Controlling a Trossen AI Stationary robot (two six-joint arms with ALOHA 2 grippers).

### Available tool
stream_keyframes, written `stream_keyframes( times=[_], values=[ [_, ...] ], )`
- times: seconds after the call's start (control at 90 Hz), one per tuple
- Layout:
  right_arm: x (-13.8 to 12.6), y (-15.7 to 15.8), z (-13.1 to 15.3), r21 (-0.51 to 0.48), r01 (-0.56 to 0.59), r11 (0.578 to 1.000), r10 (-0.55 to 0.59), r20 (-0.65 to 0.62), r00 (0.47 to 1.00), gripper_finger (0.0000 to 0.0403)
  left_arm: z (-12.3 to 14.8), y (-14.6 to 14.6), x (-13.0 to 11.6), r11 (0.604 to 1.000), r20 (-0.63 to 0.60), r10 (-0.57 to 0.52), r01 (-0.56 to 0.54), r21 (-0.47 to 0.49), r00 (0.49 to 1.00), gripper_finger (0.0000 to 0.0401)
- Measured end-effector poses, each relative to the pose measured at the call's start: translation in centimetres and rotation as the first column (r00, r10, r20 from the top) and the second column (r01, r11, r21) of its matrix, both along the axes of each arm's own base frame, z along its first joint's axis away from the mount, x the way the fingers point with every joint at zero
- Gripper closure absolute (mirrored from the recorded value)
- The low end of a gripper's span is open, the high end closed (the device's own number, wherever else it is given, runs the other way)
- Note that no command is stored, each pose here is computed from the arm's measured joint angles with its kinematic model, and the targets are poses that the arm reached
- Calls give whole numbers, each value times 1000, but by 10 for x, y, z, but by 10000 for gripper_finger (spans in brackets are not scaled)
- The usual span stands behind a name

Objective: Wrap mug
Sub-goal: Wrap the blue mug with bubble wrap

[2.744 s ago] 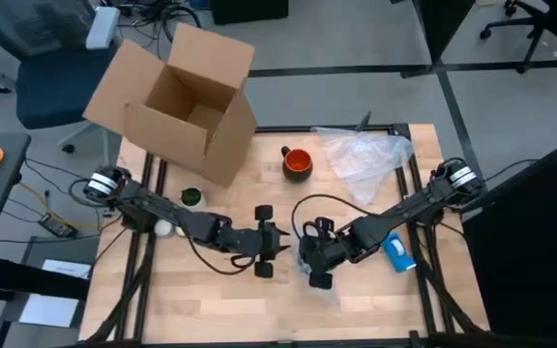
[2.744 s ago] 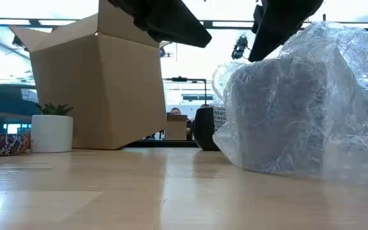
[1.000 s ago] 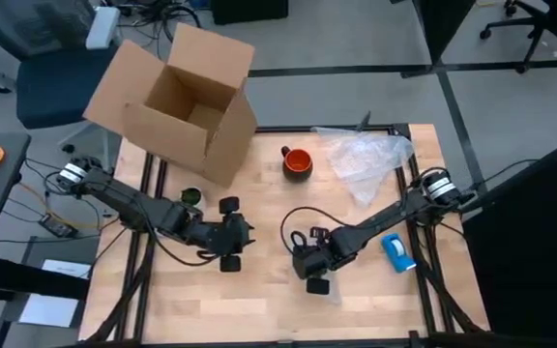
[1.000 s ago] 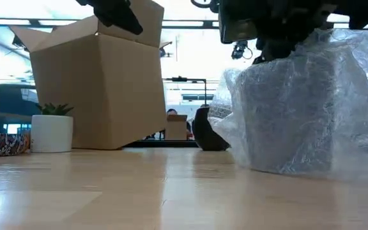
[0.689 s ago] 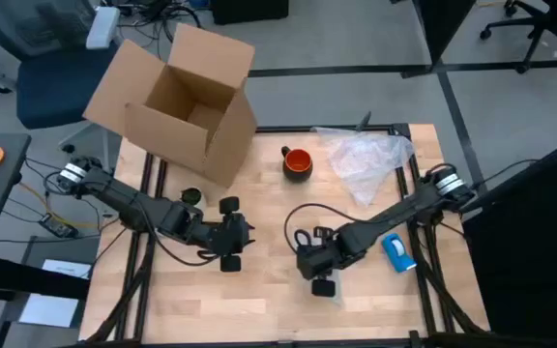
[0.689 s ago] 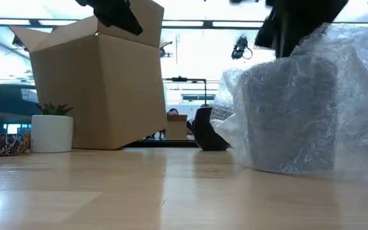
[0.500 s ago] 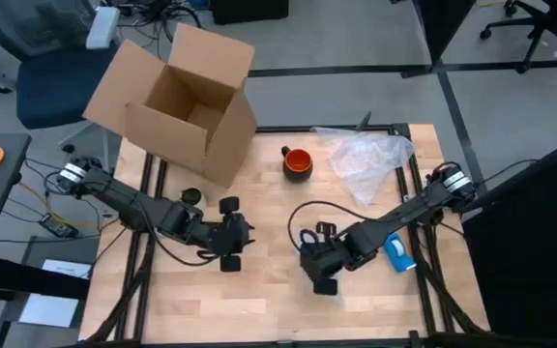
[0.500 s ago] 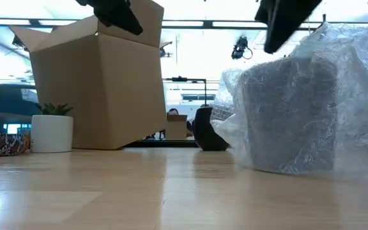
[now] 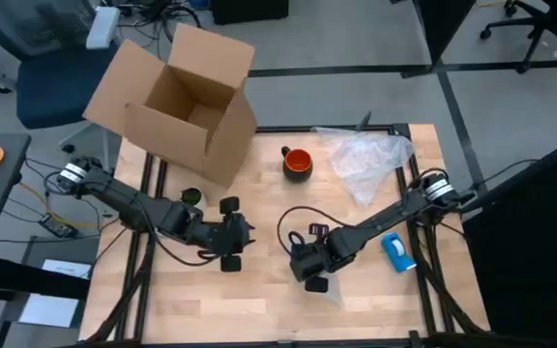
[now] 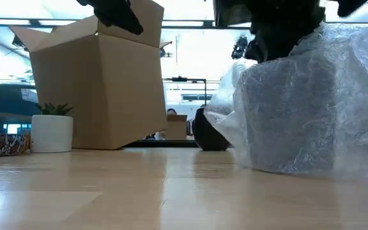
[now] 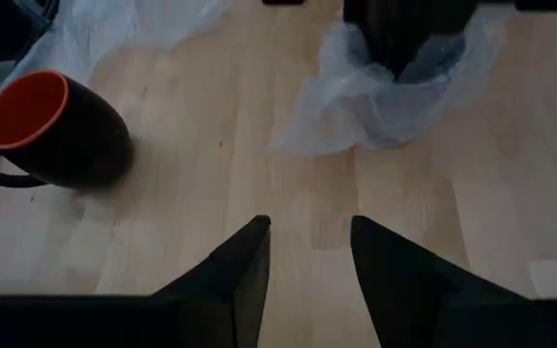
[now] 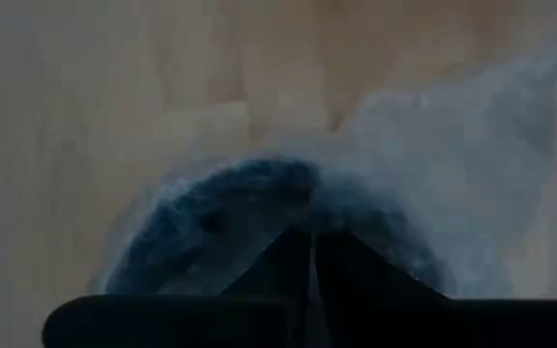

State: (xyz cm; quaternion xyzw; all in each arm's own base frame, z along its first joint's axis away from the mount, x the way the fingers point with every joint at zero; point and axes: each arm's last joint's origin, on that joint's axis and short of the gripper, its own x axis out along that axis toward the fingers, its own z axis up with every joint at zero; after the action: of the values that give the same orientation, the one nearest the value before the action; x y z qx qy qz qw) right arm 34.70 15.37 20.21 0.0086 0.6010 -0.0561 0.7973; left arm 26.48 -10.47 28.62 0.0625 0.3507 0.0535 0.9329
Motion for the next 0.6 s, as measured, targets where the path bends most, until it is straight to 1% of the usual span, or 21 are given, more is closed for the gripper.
stream_keyframes(
  times=[0.1,0.444,0.6],
  values=[
    [1,1,-5,9,-3,1000,3,-18,1000,403,0,0,0,1000,0,0,0,0,1000,272],
    [0,0,-5,21,-15,1000,16,-36,999,403,0,0,0,1000,0,0,0,0,1000,272],
    [-6,3,4,17,-13,1000,15,-110,994,403,0,0,0,1000,0,0,0,0,1000,272]
  ],
)
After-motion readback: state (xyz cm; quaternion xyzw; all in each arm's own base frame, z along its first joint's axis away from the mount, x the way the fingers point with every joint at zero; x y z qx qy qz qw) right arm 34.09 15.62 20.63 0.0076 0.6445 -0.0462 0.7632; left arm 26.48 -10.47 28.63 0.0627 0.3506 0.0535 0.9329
